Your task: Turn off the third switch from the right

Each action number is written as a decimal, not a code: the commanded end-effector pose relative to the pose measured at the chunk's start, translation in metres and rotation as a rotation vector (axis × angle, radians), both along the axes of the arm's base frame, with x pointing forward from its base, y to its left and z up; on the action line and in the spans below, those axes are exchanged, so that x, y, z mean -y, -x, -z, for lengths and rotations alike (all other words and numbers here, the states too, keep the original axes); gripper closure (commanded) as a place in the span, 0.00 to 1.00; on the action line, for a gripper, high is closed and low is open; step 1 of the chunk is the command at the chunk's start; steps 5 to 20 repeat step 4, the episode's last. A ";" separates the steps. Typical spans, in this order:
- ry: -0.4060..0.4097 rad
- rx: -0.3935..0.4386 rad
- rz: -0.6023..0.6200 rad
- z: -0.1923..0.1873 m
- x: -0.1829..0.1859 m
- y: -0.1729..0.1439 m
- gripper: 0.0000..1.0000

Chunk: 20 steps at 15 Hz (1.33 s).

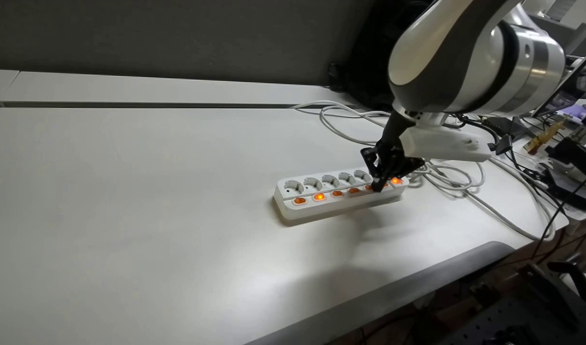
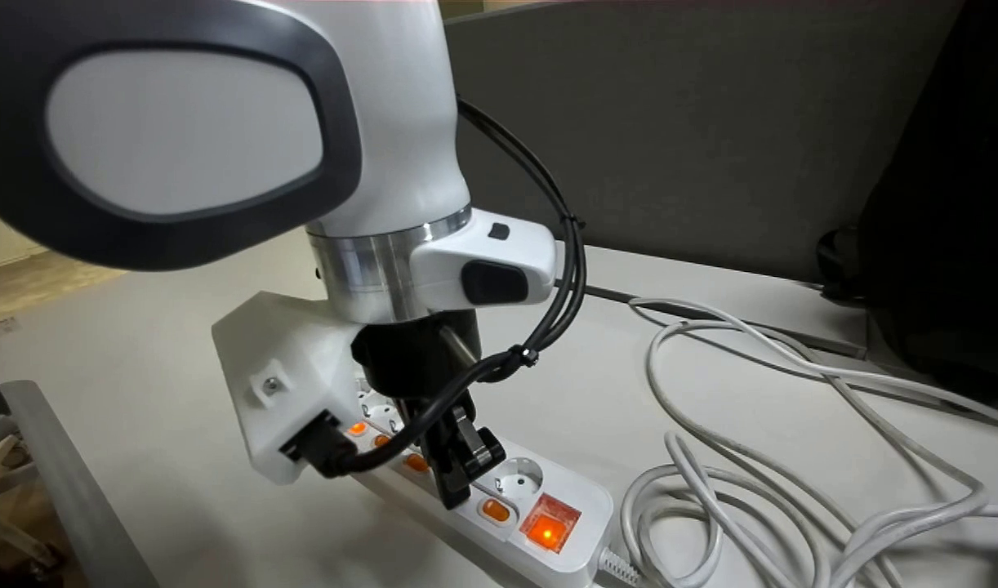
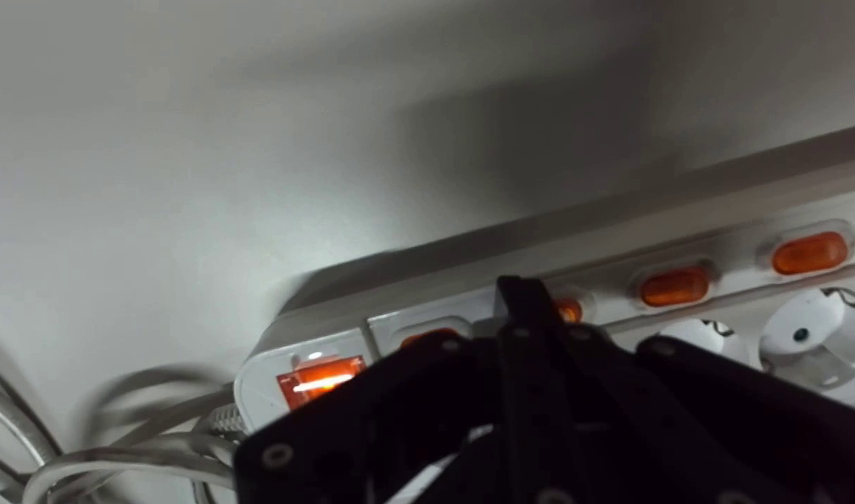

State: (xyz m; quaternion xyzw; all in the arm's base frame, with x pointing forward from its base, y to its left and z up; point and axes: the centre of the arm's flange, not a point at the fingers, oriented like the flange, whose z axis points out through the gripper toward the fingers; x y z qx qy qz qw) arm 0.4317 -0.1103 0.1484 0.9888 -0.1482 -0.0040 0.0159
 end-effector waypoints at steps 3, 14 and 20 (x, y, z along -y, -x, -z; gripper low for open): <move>-0.051 -0.096 0.090 0.021 0.011 0.000 1.00; -0.061 -0.111 0.096 0.020 0.012 0.000 1.00; -0.061 -0.111 0.096 0.020 0.012 0.000 1.00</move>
